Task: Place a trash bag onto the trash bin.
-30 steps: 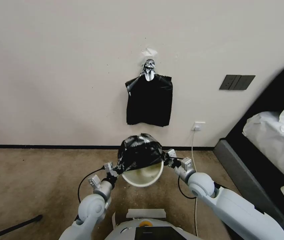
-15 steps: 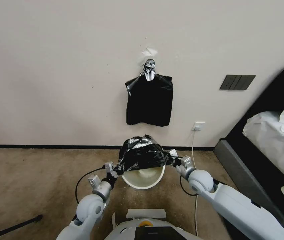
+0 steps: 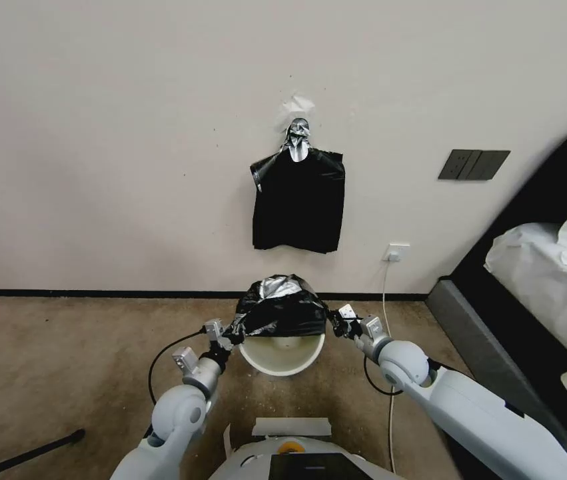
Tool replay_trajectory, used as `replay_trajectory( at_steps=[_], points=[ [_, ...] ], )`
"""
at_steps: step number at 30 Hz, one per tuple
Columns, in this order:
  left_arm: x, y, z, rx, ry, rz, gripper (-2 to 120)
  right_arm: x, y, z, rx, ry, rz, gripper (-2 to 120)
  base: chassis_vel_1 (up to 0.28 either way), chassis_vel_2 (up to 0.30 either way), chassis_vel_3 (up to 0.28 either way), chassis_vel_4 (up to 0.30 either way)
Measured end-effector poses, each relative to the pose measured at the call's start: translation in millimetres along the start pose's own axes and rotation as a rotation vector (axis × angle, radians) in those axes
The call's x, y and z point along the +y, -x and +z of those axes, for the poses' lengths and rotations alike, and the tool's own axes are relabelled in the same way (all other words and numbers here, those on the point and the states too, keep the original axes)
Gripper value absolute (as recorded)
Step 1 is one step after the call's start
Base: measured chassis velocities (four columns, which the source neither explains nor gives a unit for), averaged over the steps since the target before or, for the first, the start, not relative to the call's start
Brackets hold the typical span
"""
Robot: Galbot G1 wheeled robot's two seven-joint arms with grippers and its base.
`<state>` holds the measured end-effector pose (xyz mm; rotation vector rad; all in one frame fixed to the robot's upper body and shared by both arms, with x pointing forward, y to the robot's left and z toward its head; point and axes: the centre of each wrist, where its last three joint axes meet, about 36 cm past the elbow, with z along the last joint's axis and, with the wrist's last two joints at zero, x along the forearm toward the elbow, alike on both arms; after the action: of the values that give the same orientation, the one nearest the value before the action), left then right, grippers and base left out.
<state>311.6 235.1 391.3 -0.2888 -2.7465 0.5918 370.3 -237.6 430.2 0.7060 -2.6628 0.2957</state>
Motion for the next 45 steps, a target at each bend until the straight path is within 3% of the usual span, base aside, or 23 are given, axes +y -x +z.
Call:
replay_trajectory(
  at_steps=[8, 12, 17, 19, 21, 23, 27, 36, 38, 45],
  points=[
    [0.7, 4.7, 0.7, 0.009, 0.005, -0.064, 2, 9.6, -5.6, -0.9, -0.041, 0.021, -0.006, 57, 0.000, 0.000, 0.000, 0.000],
    [3.2, 6.3, 0.1, 0.018, 0.010, -0.107, 2, 7.7, -6.4, -2.3, -0.129, -0.005, 0.044, 76, 0.000, 0.000, 0.000, 0.000],
    [5.2, 6.9, 1.8, 0.027, 0.016, -0.119, 2, 4.6, -7.8, -9.5, -0.221, -0.019, 0.061, 89, 0.000, 0.000, 0.000, 0.000],
    [5.9, 7.6, 1.9, 0.029, 0.018, -0.120, 2, -1.4, -9.6, -14.3, -0.323, -0.053, -0.025, 98, 0.000, 0.000, 0.000, 0.000],
    [5.8, 7.7, 1.7, 0.030, 0.020, -0.116, 2, -6.0, -9.3, -11.8, -0.338, -0.105, -0.077, 100, 0.000, 0.000, 0.000, 0.000],
    [5.2, 7.6, 1.3, 0.030, 0.022, -0.110, 2, -12.3, -7.4, -5.7, -0.328, -0.169, -0.154, 100, 0.000, 0.000, 0.000, 0.000],
    [3.2, 7.4, 0.5, 0.029, 0.021, -0.101, 2, -16.7, -0.4, 0.3, -0.299, -0.171, -0.244, 100, 0.000, 0.000, 0.000, 0.000],
    [-1.5, 4.8, -1.3, 0.023, 0.016, -0.083, 2, -17.5, 14.2, 8.6, -0.272, -0.120, -0.277, 96, 0.000, 0.000, 0.000, 0.000],
    [-1.7, 4.7, -0.9, 0.025, 0.015, -0.082, 2, -15.9, 14.7, 9.2, -0.271, -0.118, -0.280, 93, 0.000, 0.000, 0.000, 0.000],
    [-3.4, 5.2, 1.4, 0.027, 0.006, -0.081, 2, -6.2, 15.3, 5.9, -0.297, -0.124, -0.285, 65, 0.000, 0.000, 0.000, 0.000]
  ],
)
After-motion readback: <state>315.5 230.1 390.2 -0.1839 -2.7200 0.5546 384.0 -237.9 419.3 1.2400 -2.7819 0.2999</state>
